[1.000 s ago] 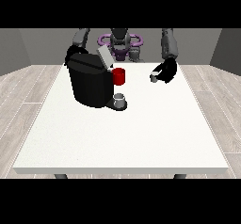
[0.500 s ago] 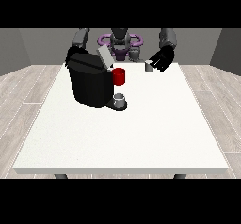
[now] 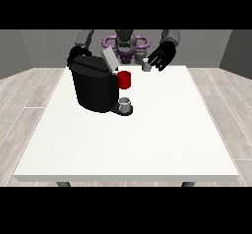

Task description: Insert the coffee pod into the coffee machine and close the lid

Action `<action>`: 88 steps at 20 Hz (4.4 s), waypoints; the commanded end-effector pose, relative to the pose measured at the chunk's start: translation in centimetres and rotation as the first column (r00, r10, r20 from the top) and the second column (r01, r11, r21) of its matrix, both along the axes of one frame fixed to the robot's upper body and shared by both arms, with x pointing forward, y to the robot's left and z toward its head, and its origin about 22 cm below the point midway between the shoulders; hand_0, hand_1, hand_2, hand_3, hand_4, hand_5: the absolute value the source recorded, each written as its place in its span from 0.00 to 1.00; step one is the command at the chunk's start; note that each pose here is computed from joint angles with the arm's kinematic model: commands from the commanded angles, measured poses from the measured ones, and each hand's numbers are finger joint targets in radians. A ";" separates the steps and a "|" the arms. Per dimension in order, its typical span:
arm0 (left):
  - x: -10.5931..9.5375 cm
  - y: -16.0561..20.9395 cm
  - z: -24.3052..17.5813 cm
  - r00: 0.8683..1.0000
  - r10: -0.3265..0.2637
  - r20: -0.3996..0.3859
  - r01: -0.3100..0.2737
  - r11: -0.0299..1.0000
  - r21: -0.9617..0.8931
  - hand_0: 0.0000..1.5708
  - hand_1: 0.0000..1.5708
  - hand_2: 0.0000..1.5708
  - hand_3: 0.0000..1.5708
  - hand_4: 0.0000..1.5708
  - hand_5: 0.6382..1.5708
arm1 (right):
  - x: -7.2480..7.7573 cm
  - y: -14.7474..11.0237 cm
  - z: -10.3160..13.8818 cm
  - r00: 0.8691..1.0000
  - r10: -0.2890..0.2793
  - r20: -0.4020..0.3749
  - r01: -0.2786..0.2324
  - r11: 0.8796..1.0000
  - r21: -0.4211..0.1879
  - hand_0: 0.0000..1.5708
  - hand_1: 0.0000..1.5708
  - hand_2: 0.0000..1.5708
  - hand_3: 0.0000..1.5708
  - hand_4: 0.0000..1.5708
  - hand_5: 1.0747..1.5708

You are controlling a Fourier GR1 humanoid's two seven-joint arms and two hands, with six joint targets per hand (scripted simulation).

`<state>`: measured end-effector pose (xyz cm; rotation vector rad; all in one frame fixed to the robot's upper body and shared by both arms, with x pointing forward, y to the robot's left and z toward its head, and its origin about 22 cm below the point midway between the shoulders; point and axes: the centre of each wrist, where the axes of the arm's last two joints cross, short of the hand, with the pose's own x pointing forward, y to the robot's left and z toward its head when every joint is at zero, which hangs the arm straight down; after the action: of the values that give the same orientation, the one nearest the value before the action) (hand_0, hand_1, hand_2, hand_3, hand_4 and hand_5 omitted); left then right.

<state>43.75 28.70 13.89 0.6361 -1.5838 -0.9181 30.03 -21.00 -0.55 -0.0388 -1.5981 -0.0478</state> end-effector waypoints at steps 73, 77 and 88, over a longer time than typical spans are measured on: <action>2.4 -2.6 8.1 0.992 -0.073 0.103 0.057 0.987 0.153 0.36 0.36 0.52 0.41 0.15 1.00 | 2.0 -1.8 4.4 0.988 -0.066 0.142 0.066 0.998 0.005 0.00 0.00 0.00 0.00 0.30 1.00; 2.5 -1.7 9.1 0.998 -0.035 0.056 0.026 0.987 0.159 0.00 0.00 0.00 0.00 0.00 1.00 | 1.2 0.2 3.5 0.992 -0.056 0.110 0.057 0.998 -0.004 0.00 0.00 0.00 0.00 0.26 1.00; 2.4 -4.1 7.9 0.995 -0.080 0.061 0.068 0.981 0.183 0.00 0.00 0.00 0.00 0.00 1.00 | 0.9 -1.8 0.7 0.990 -0.113 0.085 0.113 0.994 0.011 0.00 0.00 0.00 0.00 0.24 1.00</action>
<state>46.15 25.68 22.44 0.7541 -1.6075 -1.0883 31.16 -22.48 1.51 -0.1110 -1.7001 -0.1050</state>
